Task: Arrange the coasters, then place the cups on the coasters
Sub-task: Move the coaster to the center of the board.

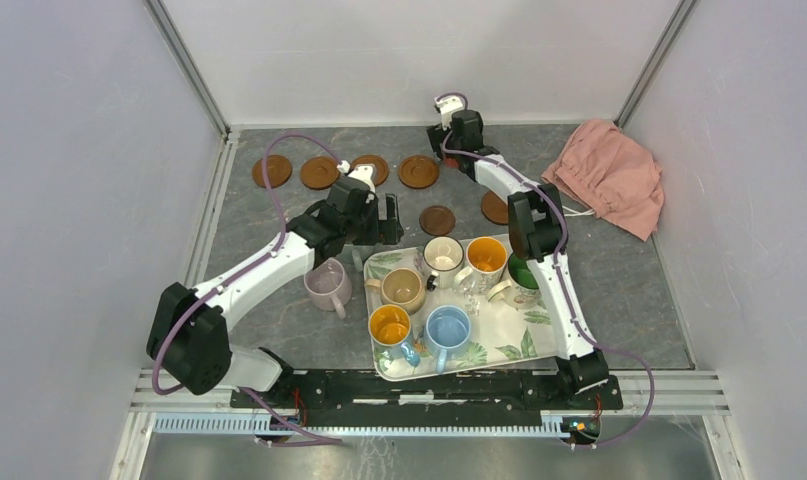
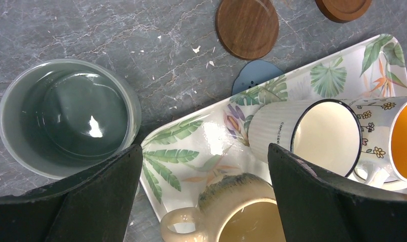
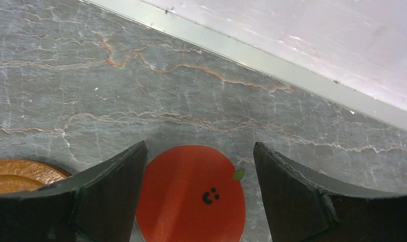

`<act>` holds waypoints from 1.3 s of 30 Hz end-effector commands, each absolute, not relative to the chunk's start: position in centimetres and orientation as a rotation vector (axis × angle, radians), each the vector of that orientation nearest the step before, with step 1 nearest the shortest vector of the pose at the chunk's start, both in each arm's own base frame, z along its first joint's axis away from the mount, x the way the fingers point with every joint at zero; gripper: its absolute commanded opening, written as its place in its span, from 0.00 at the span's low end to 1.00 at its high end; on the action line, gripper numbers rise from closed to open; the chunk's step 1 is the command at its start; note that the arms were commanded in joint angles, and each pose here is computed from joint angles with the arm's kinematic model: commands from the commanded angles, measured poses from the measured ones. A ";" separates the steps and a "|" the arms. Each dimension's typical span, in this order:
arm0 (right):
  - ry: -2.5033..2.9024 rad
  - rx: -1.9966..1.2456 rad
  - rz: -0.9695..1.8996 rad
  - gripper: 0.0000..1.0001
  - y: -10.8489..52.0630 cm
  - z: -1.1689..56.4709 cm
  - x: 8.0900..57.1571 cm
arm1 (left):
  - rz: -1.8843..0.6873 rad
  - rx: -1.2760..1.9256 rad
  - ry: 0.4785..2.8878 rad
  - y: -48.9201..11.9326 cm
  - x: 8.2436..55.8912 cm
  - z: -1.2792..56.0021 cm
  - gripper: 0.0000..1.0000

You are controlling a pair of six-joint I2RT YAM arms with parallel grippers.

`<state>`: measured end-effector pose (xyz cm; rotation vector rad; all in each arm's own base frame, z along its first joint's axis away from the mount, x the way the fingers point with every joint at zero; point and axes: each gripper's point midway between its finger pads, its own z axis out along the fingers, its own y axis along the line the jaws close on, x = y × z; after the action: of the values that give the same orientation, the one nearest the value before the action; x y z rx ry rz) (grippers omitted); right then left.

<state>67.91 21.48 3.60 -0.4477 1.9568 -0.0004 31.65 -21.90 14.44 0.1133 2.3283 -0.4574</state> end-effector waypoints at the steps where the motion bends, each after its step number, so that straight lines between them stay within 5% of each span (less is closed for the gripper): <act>1: 2.060 -0.371 -0.017 0.84 17.9 3.6 67.0 | -0.488 0.159 2.255 -22.7 33.0 16.4 1.00; 20: 2.294 -0.161 0.157 0.79 14.3 0.7 61.5 | -0.491 0.153 2.263 -22.8 33.2 15.7 1.00; 33: 2.214 -0.054 0.271 0.98 14.8 7.3 63.2 | -0.493 0.142 2.259 -22.5 33.3 15.9 1.00; 39: 2.262 0.045 0.274 0.98 13.1 7.1 60.3 | -0.506 0.140 2.256 -22.5 33.2 16.0 1.00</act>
<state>61.77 14.15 4.14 -0.0430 2.2778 0.2465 32.34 -22.08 14.43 0.1052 2.3163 -0.4824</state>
